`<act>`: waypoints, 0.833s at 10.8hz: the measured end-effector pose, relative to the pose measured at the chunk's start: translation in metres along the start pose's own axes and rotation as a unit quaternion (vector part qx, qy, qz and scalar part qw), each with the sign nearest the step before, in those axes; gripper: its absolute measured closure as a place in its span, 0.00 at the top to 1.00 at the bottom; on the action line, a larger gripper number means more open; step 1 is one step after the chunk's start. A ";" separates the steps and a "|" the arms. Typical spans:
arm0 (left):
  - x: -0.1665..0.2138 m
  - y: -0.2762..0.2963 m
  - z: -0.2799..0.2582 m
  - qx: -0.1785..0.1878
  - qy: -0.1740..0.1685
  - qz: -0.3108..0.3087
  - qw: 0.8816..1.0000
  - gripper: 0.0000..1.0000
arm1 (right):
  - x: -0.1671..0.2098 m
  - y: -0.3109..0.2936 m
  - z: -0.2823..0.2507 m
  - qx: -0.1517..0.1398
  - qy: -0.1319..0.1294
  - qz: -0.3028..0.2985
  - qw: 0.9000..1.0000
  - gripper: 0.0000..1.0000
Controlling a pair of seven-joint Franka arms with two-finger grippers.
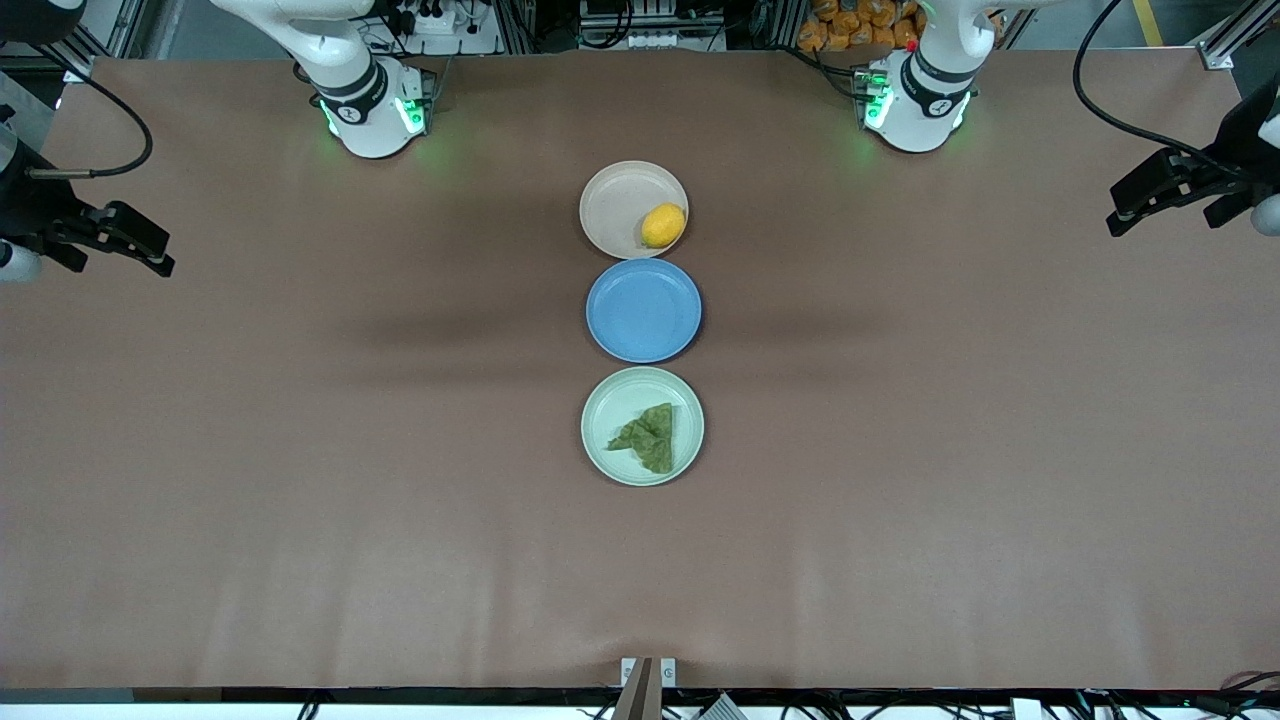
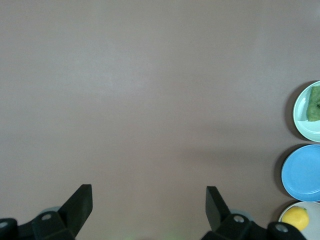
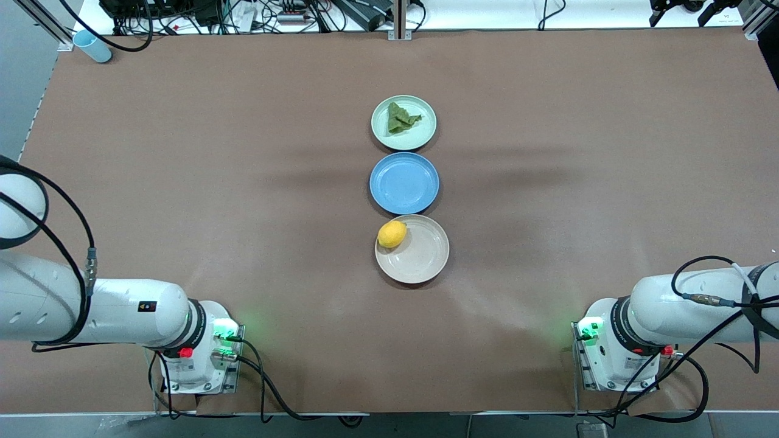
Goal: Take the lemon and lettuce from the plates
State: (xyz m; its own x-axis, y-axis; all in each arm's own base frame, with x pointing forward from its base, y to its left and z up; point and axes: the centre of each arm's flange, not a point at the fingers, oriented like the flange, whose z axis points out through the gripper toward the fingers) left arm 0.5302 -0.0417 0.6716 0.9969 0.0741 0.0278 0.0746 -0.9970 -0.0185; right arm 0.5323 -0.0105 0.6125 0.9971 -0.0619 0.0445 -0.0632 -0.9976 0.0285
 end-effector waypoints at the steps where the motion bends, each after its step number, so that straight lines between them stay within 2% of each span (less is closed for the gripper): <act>1: 0.000 0.000 0.000 0.000 0.000 0.000 1.000 1.00 | 0.000 0.000 0.000 0.000 0.000 0.000 1.000 1.00; 4: 0.000 0.000 0.000 0.000 0.000 0.000 1.000 1.00 | 0.000 0.000 -0.002 0.000 0.002 0.000 1.000 1.00; 7: 0.000 0.000 0.000 0.000 0.000 0.000 1.000 1.00 | 0.002 0.001 -0.017 0.001 0.019 0.001 1.000 1.00; 9: -0.001 0.001 0.001 0.000 -0.002 0.001 1.000 1.00 | 0.002 0.001 -0.019 0.001 0.020 0.001 1.000 1.00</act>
State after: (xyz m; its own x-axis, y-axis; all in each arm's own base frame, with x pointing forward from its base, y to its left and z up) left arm 0.5298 -0.0427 0.6710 0.9971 0.0717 0.0237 0.0721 -0.9972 -0.0191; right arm 0.5339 -0.0109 0.6314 0.9944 -0.0626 0.0846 -0.0650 -0.9975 0.0265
